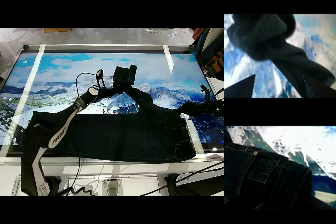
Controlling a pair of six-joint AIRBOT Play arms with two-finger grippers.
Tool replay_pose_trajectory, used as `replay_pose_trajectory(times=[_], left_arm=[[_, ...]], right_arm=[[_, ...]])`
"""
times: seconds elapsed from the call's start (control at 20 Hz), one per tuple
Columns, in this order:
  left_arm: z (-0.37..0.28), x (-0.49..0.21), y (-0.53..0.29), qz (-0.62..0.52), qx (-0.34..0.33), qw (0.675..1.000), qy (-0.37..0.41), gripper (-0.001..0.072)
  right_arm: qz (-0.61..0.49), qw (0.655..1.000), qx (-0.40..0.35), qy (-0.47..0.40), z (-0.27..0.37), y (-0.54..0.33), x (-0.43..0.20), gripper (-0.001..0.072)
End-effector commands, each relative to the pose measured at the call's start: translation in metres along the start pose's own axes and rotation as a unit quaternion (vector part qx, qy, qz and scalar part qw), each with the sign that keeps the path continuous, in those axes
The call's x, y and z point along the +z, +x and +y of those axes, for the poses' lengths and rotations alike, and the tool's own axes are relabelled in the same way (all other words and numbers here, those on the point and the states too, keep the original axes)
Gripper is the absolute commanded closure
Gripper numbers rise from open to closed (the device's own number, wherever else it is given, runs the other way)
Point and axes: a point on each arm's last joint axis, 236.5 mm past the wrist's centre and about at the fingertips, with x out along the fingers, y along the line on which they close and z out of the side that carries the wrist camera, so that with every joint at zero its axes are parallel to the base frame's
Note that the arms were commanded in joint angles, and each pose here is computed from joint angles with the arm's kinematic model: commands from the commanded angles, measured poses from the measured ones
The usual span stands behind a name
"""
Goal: Fold the clothes and pants, and hang the long-sleeved shirts on hangers.
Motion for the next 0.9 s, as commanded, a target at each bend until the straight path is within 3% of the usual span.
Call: replay_pose_trajectory(times=[0.0,0.35,0.55,0.6,0.85], left_arm=[[0.010,0.014,0.020,-0.021,0.001,1.000,-0.016,0.0013],[0.027,0.027,0.030,-0.053,0.017,0.998,-0.024,0.0258],[0.036,0.043,0.027,-0.085,0.031,0.996,-0.025,0.0572],[0.036,0.044,0.026,-0.086,0.031,0.995,-0.025,0.0698],[0.013,0.068,0.008,-0.102,0.016,0.995,-0.010,0.0694]], right_arm=[[-0.005,1.000,0.002,-0.004,0.001,0.000,0.002,0.0158],[-0.005,1.000,0.001,-0.013,0.001,0.000,0.003,0.0157],[-0.005,1.000,0.001,-0.015,0.001,0.000,0.003,0.0157],[-0.005,1.000,0.001,-0.016,0.001,0.000,0.003,0.0157],[-0.004,1.000,0.000,-0.016,0.000,0.000,0.002,0.0157]])
